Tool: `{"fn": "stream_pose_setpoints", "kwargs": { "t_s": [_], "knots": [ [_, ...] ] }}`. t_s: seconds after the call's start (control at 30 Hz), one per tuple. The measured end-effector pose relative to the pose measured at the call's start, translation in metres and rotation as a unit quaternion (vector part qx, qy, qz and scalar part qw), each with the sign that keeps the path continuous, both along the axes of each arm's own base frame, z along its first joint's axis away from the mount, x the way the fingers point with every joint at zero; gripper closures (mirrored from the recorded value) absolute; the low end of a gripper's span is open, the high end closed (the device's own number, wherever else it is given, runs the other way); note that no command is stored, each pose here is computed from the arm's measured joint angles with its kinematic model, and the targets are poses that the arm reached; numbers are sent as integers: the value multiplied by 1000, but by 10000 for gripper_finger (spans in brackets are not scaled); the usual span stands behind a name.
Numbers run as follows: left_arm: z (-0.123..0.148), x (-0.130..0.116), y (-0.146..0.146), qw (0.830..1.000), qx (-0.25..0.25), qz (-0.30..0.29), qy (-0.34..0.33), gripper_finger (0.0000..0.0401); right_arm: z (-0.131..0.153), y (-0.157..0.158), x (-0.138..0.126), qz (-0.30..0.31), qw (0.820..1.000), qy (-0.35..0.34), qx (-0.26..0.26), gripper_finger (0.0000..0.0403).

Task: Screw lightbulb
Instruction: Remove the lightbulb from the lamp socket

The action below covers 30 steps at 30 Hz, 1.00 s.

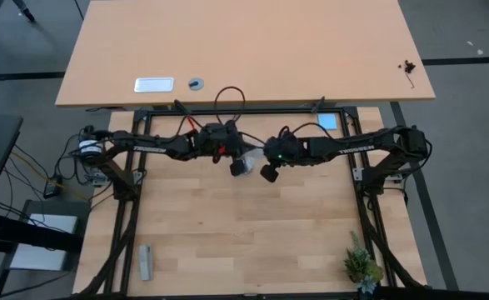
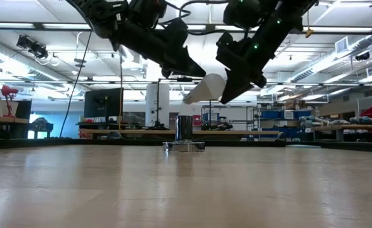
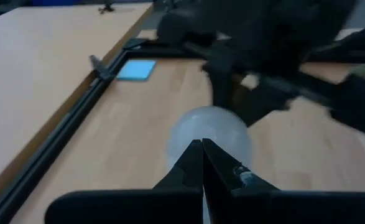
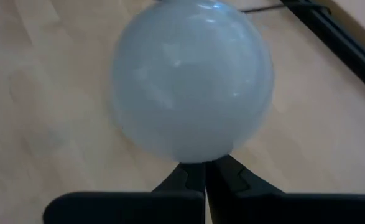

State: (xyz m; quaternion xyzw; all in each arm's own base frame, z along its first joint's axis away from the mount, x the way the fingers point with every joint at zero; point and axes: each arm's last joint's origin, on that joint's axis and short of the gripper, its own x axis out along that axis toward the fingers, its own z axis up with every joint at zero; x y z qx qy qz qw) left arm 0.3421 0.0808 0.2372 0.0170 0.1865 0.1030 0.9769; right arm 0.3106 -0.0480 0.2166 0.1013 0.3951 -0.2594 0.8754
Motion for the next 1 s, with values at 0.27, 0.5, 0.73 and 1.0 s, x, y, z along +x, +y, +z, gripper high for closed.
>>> {"fn": "stream_pose_setpoints", "kwargs": {
  "t_s": [0.27,0.5,0.73,1.0],
  "knots": [
    [-26,21,-9,1000,-2,-23,-17,400,-7,8,-8,-2,999,50,20,394],
    [-38,29,-21,999,-20,-43,-14,400,-18,13,-17,-24,996,85,16,394],
    [-53,36,-31,998,-35,-53,-5,400,-31,12,-20,-24,997,73,13,394],
    [-71,39,-32,999,-43,-28,16,400,-31,9,-16,-9,999,41,-1,394]
  ]
}}
